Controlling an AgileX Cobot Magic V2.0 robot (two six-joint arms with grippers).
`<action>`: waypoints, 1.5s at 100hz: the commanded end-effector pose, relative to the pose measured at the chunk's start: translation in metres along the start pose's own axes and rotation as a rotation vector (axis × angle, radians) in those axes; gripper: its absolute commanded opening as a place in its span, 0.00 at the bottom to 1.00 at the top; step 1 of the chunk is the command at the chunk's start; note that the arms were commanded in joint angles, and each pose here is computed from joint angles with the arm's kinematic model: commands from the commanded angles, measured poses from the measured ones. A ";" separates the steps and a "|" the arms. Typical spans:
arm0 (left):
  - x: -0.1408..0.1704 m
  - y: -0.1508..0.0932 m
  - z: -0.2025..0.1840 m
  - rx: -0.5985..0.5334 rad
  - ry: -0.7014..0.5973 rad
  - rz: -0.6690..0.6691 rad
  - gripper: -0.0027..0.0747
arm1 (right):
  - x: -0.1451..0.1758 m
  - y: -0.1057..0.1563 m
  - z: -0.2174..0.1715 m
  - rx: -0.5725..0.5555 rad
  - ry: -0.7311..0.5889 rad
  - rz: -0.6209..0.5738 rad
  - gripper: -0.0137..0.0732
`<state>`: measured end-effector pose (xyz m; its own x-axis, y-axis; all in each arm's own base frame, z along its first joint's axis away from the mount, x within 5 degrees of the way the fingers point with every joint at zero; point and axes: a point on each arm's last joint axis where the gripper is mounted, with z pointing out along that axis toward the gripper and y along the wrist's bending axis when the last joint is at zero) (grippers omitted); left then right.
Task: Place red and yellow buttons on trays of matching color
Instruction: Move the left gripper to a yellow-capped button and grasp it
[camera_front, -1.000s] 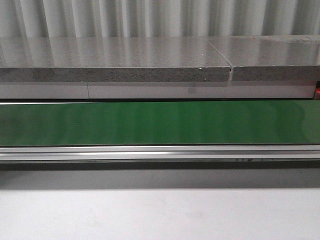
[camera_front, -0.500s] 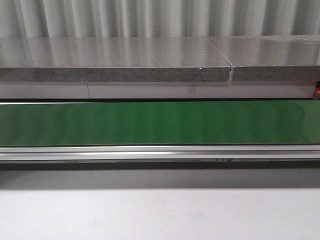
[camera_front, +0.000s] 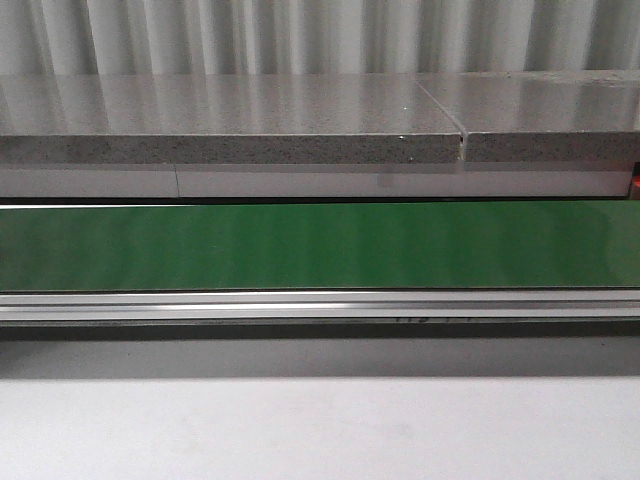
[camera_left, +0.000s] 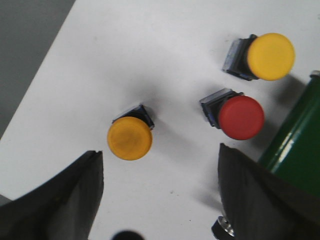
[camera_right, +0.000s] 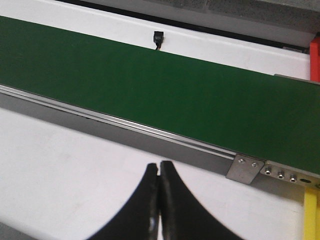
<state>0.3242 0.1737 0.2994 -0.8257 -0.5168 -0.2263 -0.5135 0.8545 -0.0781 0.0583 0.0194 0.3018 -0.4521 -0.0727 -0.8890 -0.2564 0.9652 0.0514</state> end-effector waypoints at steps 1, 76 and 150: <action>0.002 0.004 -0.016 -0.012 -0.018 -0.023 0.65 | -0.013 0.000 -0.004 -0.001 -0.089 -0.005 0.08; -0.004 0.027 0.054 -0.003 0.141 -0.117 0.65 | -0.013 0.000 -0.004 -0.001 -0.089 -0.005 0.08; -0.012 0.025 0.084 0.045 0.140 -0.149 0.42 | -0.013 0.000 -0.004 -0.001 -0.089 -0.005 0.08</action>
<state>0.3405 0.2063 0.1922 -0.7799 -0.6259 0.0035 -0.6216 0.7739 -0.1216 0.0583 0.0194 0.3018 -0.4521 -0.0727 -0.8890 -0.2564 0.9652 0.0514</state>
